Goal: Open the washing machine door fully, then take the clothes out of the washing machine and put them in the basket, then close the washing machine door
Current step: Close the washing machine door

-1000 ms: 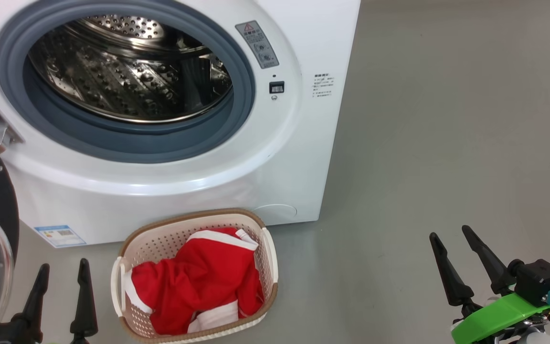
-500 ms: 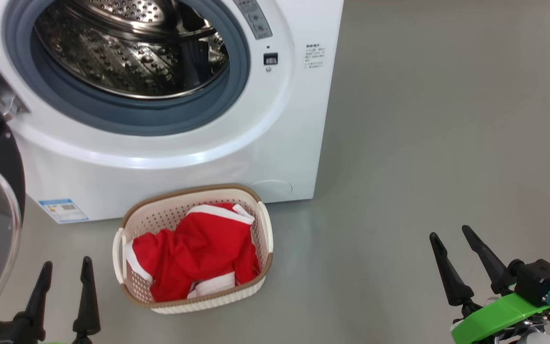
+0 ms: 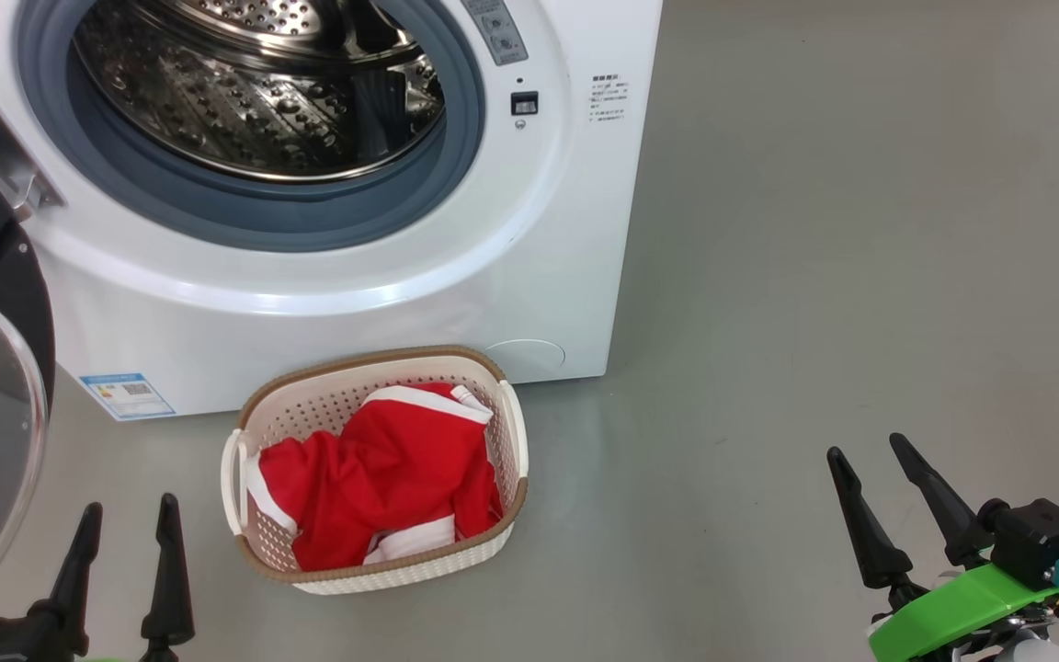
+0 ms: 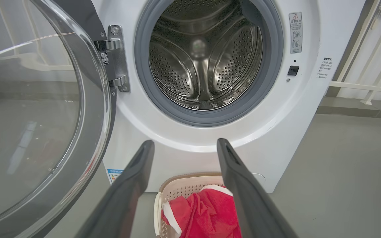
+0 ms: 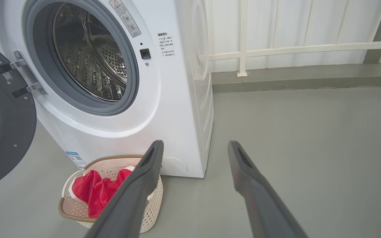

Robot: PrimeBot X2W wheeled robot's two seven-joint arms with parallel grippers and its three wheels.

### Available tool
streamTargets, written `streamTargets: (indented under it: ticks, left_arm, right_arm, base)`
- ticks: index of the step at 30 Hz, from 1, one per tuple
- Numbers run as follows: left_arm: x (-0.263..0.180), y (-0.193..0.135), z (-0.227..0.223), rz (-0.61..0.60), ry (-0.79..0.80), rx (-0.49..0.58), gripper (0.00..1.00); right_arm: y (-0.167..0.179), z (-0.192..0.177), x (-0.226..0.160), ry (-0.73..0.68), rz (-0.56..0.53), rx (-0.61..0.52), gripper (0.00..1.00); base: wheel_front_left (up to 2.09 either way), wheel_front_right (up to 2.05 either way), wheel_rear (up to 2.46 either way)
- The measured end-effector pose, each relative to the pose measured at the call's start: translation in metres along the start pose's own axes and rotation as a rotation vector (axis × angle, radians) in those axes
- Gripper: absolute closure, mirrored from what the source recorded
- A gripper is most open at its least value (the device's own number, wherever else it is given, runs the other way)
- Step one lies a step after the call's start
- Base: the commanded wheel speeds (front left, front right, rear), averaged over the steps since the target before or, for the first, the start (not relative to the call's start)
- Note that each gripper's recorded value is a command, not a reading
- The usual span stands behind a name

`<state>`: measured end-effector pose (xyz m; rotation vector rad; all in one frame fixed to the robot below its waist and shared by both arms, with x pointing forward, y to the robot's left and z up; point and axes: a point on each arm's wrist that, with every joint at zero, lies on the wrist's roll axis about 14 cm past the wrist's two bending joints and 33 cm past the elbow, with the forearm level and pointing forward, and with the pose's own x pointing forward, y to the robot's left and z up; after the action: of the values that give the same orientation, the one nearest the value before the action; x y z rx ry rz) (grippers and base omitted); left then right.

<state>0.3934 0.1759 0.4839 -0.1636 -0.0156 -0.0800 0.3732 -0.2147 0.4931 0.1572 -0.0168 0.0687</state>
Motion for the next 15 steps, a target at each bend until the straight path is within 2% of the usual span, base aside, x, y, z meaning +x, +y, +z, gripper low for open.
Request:
streamTargets:
  ticks: [15]
  left_arm:
    - [-0.009, 0.01, -0.005, 0.045, 0.014, -0.02, 0.0]
  right_arm:
    - [0.011, -0.001, 0.007, 0.003, 0.039, -0.002, 0.0]
  base:
    - [0.0, 0.0, 0.0]
